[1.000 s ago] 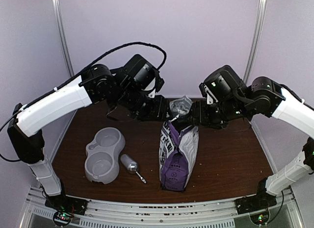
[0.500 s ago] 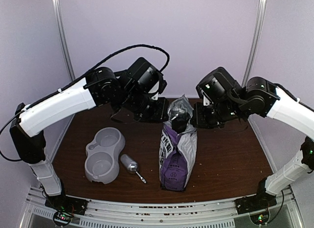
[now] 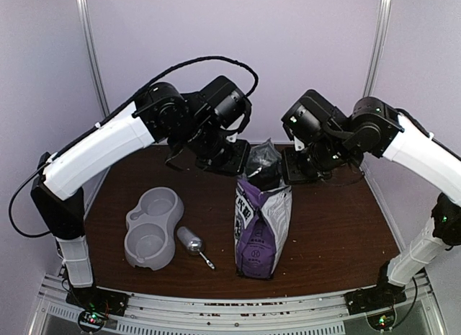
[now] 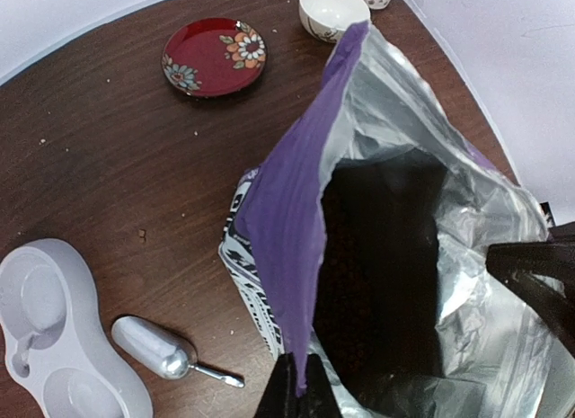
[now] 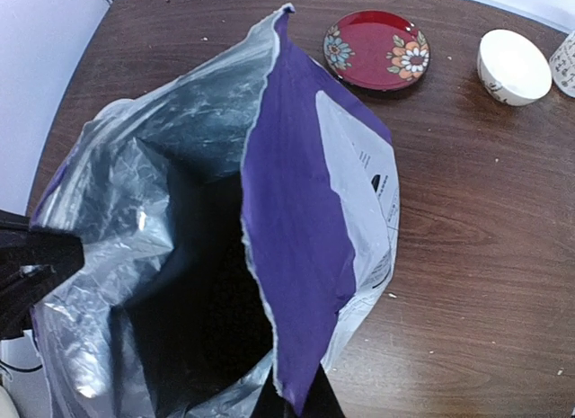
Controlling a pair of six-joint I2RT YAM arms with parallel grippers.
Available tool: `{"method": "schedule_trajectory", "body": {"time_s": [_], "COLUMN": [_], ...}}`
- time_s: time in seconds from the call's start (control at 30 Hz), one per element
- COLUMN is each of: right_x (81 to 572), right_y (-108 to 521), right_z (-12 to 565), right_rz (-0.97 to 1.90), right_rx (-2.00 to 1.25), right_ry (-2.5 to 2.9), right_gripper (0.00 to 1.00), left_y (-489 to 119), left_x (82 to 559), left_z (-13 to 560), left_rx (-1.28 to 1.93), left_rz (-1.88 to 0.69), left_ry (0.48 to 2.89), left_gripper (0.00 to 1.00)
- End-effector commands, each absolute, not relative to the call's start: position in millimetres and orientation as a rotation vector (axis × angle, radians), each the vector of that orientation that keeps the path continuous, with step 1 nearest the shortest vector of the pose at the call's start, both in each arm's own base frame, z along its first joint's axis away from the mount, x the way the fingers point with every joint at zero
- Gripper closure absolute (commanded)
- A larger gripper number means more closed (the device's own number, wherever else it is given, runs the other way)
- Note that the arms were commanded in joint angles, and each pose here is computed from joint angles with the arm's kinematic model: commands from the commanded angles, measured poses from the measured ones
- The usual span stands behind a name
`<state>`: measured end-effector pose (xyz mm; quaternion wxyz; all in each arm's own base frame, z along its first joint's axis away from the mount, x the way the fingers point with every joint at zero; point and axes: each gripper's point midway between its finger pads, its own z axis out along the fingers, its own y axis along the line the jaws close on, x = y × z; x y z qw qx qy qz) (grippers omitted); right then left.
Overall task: Serve the pet food
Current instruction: Adjust the pet food bag at the center of the board.
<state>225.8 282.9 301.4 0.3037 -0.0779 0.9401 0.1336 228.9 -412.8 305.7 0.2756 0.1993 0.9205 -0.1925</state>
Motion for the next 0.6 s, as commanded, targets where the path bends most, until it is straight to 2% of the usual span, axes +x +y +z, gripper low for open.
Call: {"method": "schedule_trajectory", "body": {"time_s": [0.0,0.17,0.57], "right_x": [237,242,241], "right_y": [244,233,227], "right_z": [341,339,325], "right_rz": [0.169,0.031,-0.013], "right_rx": [-0.219,-0.271,-0.27], "right_ry": [2.383,2.403,2.432], "right_gripper": [1.0,1.0,1.0], "left_y": [-382,-367,-344], "left_x": [243,243,239], "left_z": [328,317,315], "left_rx": [0.592,0.664,0.697], "left_rz": [-0.321,-0.188,-0.119], "left_ry": [2.412,2.447,2.484], "left_gripper": [1.0,1.0,1.0]}}
